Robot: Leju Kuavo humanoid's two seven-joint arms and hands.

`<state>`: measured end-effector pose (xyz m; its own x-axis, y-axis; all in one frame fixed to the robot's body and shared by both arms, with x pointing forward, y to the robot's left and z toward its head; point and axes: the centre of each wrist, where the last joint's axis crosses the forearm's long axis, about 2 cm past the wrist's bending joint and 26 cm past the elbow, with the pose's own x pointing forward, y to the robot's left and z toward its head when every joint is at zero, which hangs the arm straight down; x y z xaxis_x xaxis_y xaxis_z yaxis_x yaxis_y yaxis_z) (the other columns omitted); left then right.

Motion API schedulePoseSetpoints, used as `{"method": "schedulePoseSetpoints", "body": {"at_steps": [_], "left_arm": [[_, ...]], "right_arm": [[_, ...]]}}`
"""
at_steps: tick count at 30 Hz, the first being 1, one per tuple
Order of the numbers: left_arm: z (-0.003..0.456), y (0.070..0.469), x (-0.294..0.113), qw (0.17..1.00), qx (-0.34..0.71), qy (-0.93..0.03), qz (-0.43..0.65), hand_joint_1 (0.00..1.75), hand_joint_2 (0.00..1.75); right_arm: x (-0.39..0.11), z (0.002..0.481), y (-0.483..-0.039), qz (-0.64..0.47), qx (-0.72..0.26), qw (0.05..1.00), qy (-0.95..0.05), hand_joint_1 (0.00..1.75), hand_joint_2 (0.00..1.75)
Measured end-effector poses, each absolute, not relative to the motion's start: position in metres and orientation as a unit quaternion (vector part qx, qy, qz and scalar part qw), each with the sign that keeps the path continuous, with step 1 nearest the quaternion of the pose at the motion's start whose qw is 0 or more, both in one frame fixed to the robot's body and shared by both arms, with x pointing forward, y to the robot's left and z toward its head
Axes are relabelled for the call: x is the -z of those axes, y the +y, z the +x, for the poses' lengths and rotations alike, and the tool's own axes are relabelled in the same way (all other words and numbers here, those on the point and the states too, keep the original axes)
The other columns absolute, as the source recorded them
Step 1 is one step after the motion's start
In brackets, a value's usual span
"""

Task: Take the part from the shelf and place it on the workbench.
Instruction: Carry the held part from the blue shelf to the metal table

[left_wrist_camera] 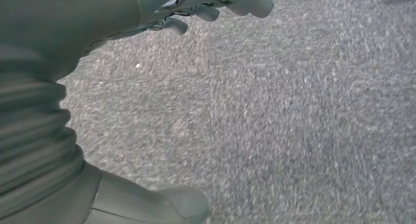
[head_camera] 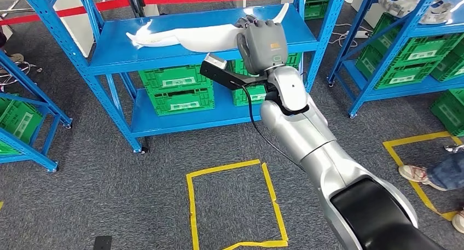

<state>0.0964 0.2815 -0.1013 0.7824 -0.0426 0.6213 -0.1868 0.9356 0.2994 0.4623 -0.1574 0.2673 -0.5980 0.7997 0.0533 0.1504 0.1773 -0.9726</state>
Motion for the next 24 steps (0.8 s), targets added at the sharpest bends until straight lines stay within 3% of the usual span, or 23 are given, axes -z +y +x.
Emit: {"method": "schedulePoseSetpoints", "body": {"at_steps": [24], "left_arm": [[0.101, 0.275, 0.1, 0.928, -0.046, -0.328, 0.17, 0.0, 1.75]], "right_arm": [[-0.286, 0.477, -0.204, -0.381, -0.522, 0.32, -0.693, 1.75, 1.75]]}}
